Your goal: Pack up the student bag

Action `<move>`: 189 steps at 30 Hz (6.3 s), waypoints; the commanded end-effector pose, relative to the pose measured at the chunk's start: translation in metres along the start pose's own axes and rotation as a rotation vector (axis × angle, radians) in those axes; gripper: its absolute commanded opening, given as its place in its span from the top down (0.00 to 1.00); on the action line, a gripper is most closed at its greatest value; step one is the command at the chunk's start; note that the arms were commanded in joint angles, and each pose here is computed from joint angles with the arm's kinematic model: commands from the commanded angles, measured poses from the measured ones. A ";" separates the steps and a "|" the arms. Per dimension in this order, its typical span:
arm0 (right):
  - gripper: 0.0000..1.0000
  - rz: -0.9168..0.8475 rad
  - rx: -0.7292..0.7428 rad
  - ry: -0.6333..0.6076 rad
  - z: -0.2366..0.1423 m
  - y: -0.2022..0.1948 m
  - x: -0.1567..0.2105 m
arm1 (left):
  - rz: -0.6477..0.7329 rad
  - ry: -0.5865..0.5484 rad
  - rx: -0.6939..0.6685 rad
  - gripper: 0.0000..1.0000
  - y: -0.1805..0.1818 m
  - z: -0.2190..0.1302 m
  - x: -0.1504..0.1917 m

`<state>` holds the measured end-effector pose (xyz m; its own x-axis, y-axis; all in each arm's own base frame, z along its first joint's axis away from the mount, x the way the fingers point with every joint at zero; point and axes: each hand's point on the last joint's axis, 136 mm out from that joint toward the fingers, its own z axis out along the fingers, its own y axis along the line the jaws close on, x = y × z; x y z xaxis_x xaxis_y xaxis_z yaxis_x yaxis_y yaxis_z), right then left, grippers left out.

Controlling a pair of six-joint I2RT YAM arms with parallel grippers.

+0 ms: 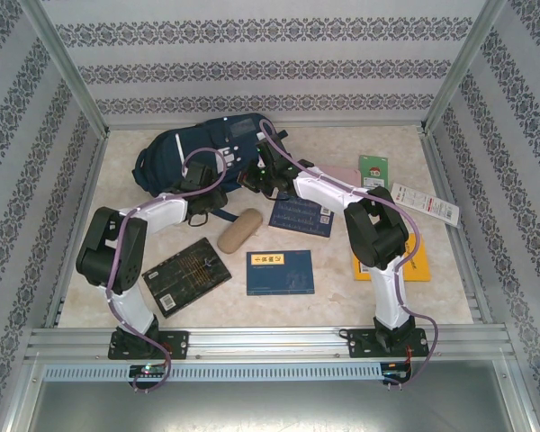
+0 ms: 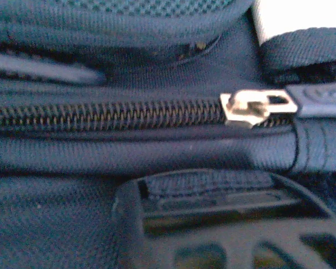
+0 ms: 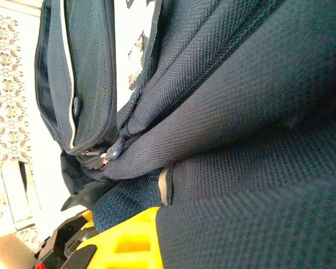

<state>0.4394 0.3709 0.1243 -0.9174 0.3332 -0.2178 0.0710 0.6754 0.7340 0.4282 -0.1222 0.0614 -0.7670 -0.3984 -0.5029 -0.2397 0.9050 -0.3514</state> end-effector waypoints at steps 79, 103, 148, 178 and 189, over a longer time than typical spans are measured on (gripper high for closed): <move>1.00 0.005 0.067 -0.168 -0.088 -0.059 -0.108 | -0.080 0.067 0.010 1.00 0.077 -0.092 0.007; 0.37 0.090 0.079 -0.102 -0.108 -0.079 -0.036 | 0.283 0.306 0.303 1.00 -0.097 -0.092 0.092; 1.00 -0.030 0.027 -0.206 -0.176 -0.052 -0.083 | 0.273 0.307 -0.230 1.00 0.048 -0.074 0.006; 0.41 0.032 0.200 -0.182 -0.194 -0.148 -0.039 | 0.333 0.395 0.335 0.52 -0.086 -0.047 0.047; 0.43 0.021 0.186 -0.144 -0.181 -0.140 -0.012 | 0.244 0.373 0.422 0.48 -0.107 -0.015 0.025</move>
<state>0.3727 0.1457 0.1328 -0.8588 0.4302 -0.2781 0.1942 0.7758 0.6004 0.4061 -0.2198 0.0837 -0.9574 0.0068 -0.2888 0.1635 0.8369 -0.5223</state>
